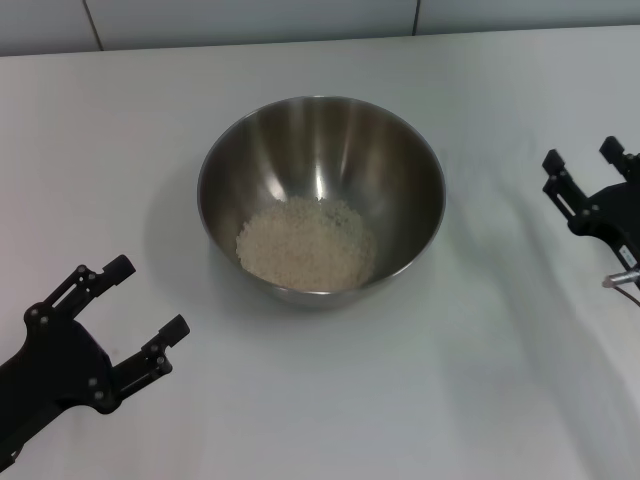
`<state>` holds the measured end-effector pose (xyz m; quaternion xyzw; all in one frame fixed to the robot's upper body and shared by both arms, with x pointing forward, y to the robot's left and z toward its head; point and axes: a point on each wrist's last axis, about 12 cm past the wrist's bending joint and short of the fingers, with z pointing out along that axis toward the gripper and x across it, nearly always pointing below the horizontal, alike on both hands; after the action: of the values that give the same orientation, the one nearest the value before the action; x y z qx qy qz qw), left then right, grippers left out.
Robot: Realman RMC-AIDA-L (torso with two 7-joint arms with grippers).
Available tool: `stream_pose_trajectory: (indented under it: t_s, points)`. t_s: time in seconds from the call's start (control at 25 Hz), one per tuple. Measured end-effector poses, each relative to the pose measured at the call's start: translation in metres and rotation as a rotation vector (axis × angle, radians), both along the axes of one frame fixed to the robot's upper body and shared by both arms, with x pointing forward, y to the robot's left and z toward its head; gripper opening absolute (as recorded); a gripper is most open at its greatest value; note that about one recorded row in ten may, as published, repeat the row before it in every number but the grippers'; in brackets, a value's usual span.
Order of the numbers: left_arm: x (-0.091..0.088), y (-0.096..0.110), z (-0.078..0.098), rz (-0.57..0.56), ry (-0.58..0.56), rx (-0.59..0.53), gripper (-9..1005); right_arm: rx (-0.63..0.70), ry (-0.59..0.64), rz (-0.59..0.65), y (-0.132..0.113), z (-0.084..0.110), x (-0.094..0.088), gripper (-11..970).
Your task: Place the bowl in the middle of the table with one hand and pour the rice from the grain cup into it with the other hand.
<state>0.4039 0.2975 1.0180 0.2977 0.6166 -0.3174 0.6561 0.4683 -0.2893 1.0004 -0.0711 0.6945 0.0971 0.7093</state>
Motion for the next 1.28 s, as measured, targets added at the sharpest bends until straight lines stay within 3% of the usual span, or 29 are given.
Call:
stream_pose_trajectory:
  t_s: [0.32,0.64,1.0,1.28]
  points:
    - [0.0,0.0,0.0,0.0,0.001,0.001,842,0.116,-0.103,0.043,-0.006,0.013,-0.013,729]
    - [0.0,0.0,0.0,0.001,0.002,0.001,842,0.125,-0.136,0.116,-0.003,0.021,-0.005,729]
    - [0.003,-0.002,0.0,-0.008,-0.001,0.005,842,0.066,-0.024,0.609,-0.017,0.044,0.01,729]
    - [0.004,-0.001,0.001,-0.013,-0.005,0.012,842,-0.025,-0.002,0.745,-0.025,0.054,0.013,729]
